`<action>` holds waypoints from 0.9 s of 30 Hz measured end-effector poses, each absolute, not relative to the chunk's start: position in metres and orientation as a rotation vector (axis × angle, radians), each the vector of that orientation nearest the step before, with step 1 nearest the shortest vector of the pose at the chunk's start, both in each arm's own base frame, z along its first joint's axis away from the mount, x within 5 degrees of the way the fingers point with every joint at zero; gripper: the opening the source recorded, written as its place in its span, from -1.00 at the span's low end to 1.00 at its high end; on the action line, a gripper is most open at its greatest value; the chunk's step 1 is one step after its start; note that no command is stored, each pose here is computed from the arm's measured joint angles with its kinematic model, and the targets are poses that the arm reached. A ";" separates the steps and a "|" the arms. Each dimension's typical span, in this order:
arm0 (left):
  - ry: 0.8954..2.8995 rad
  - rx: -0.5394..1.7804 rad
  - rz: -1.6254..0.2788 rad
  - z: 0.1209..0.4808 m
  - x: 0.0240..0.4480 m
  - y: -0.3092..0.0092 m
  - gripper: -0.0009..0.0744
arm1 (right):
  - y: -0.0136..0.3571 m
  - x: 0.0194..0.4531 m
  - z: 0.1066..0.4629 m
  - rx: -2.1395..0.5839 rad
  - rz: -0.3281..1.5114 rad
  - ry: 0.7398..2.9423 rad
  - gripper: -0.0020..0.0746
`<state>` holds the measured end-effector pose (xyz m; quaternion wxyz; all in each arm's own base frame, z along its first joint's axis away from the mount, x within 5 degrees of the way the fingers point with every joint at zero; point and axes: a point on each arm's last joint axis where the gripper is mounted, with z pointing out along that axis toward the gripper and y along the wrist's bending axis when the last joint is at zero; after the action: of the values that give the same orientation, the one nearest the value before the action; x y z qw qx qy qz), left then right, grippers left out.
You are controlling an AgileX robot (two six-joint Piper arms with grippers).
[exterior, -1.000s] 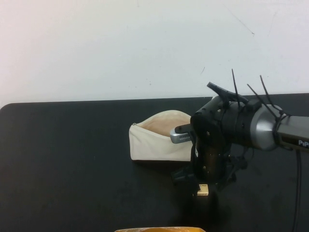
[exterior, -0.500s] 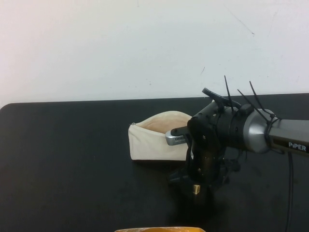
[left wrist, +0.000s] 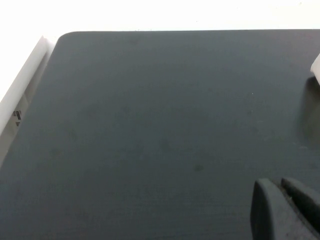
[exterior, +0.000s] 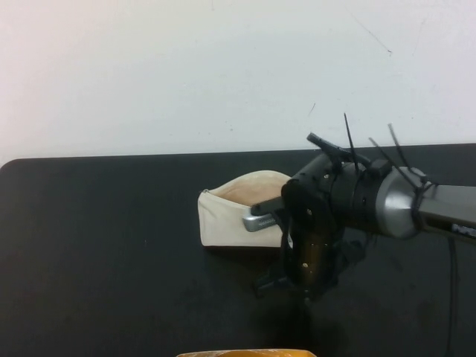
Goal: Put eraser into pencil case
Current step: Pick up the eraser from the table, then place the eraser on the pencil case
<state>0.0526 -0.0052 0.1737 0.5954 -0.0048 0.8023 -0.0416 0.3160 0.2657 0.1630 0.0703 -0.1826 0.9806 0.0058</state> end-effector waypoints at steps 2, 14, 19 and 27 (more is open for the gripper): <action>1.864 -0.011 -0.097 0.174 0.053 -0.005 -0.98 | 0.271 0.308 0.181 -0.632 0.041 2.901 -0.65; 1.864 -0.011 -0.097 0.174 0.053 -0.005 -0.98 | 0.265 0.305 0.278 -0.728 0.175 2.441 -0.65; 1.864 -0.011 -0.097 0.174 0.053 -0.005 -0.98 | 0.262 0.329 0.280 -0.649 0.236 2.298 -0.65; 1.864 -0.011 -0.097 0.174 0.053 -0.005 -0.98 | 0.255 0.357 0.252 -0.596 0.234 2.286 -0.31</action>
<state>0.0526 -0.0052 0.1737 0.5954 -0.0048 0.8023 -0.0416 0.3570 0.2554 0.2524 0.3744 -0.2327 0.8929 0.0915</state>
